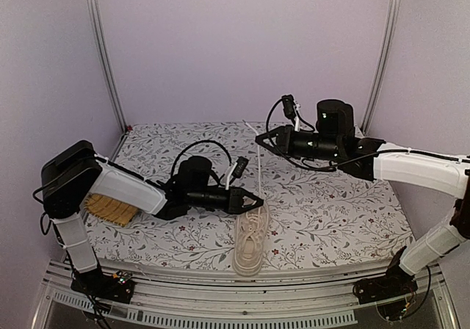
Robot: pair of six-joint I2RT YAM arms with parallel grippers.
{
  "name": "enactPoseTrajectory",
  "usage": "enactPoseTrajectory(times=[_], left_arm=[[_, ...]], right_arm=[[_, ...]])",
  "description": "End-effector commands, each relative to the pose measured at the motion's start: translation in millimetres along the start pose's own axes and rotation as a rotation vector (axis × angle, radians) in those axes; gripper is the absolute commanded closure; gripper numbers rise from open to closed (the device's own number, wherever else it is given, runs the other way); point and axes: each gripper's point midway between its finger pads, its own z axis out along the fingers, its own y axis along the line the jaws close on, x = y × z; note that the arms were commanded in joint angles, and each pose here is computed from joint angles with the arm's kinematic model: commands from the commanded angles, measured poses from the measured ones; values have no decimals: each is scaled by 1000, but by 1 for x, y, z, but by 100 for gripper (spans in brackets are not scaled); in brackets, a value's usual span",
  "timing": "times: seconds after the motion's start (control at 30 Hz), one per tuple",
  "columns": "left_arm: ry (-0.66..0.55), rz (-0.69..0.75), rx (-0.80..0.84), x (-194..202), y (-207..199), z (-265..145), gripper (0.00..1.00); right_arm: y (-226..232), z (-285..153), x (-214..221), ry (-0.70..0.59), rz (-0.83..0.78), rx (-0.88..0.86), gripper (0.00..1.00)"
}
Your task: Tie the shoes
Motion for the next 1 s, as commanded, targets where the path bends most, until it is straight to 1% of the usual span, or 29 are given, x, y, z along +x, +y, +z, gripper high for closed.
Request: enactPoseTrajectory(times=[0.0,0.03,0.17,0.37,0.43,0.57,0.6,0.7,0.73,0.77,0.8,0.87,0.97], left_arm=[[-25,33,18,-12,-2,2,88],[-26,35,19,-12,-2,2,89],[-29,35,14,-10,-1,1,100],[-62,36,8,-9,-3,-11,100],[-70,35,6,-8,-3,-14,100],[-92,26,-1,-5,-3,-23,100],[-96,23,-5,-5,-2,-24,100],[-107,10,-20,-3,1,-29,100],[-110,8,-23,-2,1,-30,100],[-114,5,-25,-2,1,-31,100],[-118,1,-26,-3,1,-32,100],[-128,-4,-25,-3,1,-33,100],[-137,-14,-26,-5,1,-34,100]], right_arm=[[12,9,-4,0,-24,-42,98],[11,10,-2,6,-22,-41,98],[8,19,4,24,-17,-33,98],[-5,43,22,75,-13,7,98],[-19,58,39,123,-8,49,98],[-28,85,52,185,-10,73,97],[-30,90,55,198,-14,76,92],[-36,92,53,193,-36,101,52],[-35,90,48,181,-48,108,41],[-36,86,42,168,-63,116,34],[-39,80,34,154,-80,127,29],[-47,66,22,132,-92,147,21],[-66,38,11,98,-110,182,18]])
